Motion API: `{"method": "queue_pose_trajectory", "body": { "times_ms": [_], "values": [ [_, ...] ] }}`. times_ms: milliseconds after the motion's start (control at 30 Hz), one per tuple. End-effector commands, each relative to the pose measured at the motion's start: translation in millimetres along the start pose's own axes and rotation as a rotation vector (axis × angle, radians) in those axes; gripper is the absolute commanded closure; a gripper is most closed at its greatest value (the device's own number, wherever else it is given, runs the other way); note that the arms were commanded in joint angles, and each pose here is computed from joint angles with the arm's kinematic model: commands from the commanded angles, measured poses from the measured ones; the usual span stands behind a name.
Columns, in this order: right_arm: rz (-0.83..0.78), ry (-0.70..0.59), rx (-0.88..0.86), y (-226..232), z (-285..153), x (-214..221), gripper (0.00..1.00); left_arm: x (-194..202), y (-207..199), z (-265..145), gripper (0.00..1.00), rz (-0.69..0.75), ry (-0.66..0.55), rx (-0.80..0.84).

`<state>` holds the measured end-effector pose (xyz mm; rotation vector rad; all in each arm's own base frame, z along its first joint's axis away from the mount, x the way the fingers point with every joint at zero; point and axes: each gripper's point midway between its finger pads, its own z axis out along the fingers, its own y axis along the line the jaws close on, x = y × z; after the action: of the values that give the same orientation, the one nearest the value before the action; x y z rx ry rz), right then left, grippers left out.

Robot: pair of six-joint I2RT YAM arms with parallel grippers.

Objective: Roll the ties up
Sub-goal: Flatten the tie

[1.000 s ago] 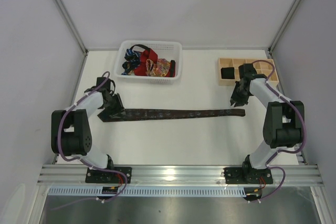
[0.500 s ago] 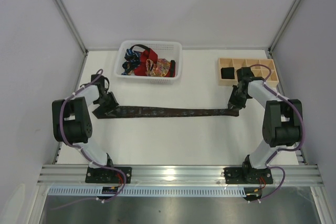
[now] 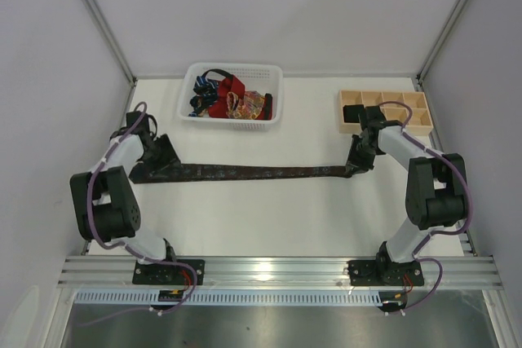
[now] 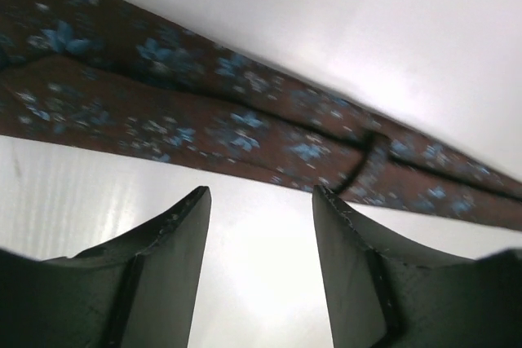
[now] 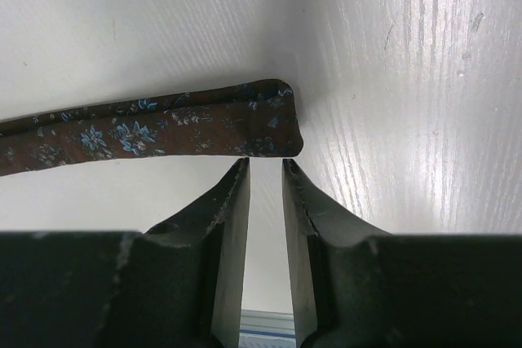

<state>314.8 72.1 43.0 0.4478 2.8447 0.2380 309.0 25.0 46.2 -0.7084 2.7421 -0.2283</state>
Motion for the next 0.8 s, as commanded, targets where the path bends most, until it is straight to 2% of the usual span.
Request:
{"method": "queue_pose_trajectory", "body": {
  "times_ms": [0,200,367,500,633,767],
  "values": [
    [-0.007,-0.048,-0.039,14,-10,-14,0.72,4,-38,-27,0.41,0.041,-0.045,0.147],
    [-0.021,-0.063,-0.013,11,-2,-23,0.71,17,-84,-48,0.43,0.118,-0.074,0.265],
    [-0.018,-0.032,0.009,5,25,-19,0.71,44,-133,-57,0.47,0.213,-0.032,0.372],
    [0.010,0.019,0.035,-5,37,3,0.72,73,-178,-64,0.47,0.295,0.022,0.464],
    [0.047,0.032,0.030,-9,29,20,0.72,98,-218,-72,0.39,0.400,0.063,0.535],
    [0.079,0.078,0.004,-11,22,53,0.71,128,-254,-70,0.36,0.505,0.116,0.585]
  ]
}}
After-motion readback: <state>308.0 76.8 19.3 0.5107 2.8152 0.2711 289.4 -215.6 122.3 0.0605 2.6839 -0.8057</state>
